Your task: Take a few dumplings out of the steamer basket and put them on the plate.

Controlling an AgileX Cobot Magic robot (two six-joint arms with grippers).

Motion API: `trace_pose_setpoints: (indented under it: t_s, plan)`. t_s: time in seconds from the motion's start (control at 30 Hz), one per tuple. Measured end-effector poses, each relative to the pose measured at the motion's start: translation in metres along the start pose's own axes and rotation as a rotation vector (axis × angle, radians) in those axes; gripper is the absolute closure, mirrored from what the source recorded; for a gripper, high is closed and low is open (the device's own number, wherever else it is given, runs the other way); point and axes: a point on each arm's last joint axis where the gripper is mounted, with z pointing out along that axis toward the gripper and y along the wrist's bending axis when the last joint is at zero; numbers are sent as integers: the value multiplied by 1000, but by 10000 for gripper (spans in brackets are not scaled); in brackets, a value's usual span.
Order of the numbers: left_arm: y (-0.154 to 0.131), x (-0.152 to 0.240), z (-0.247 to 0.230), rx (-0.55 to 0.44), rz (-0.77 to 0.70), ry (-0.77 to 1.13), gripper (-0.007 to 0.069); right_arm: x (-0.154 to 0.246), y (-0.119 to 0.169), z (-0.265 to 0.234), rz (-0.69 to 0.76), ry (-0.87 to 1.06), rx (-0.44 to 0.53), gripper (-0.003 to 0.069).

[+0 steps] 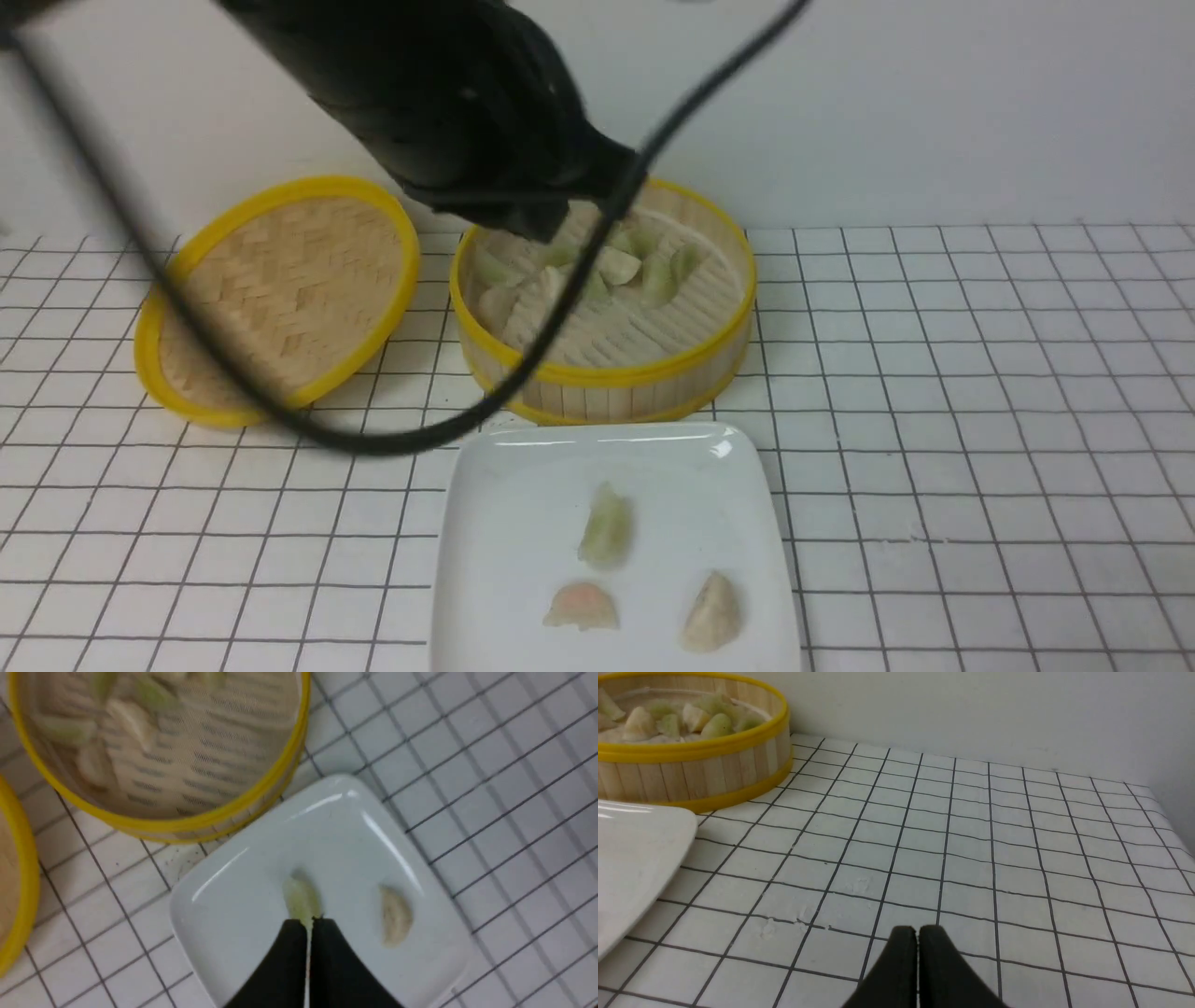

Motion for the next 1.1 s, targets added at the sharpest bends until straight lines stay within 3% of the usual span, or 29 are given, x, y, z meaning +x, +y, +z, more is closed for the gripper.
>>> trace_pose_setpoints:
  t_s: [0.13, 0.5, 0.63, 0.83, 1.0, 1.1]
  plan:
    - [2, 32, -77, 14, 0, -283, 631, 0, 0, 0, 0, 0, 0, 656]
    - [17, 138, -138, -35, 45, -590, 631, 0, 0, 0, 4, 0, 0, 656]
    - [20, 175, -159, -12, 44, -804, 631, 0, 0, 0, 6, 0, 0, 656]
    - [25, 229, -156, -2, 80, -1088, 631, 0, 0, 0, 7, 0, 0, 656]
    - [28, 250, -121, -36, 119, -1119, 631, 0, 0, 0, 8, 0, 0, 656]
    - [33, 259, -95, -115, 79, -1059, 631, 0, 0, 0, 8, 0, 0, 656]
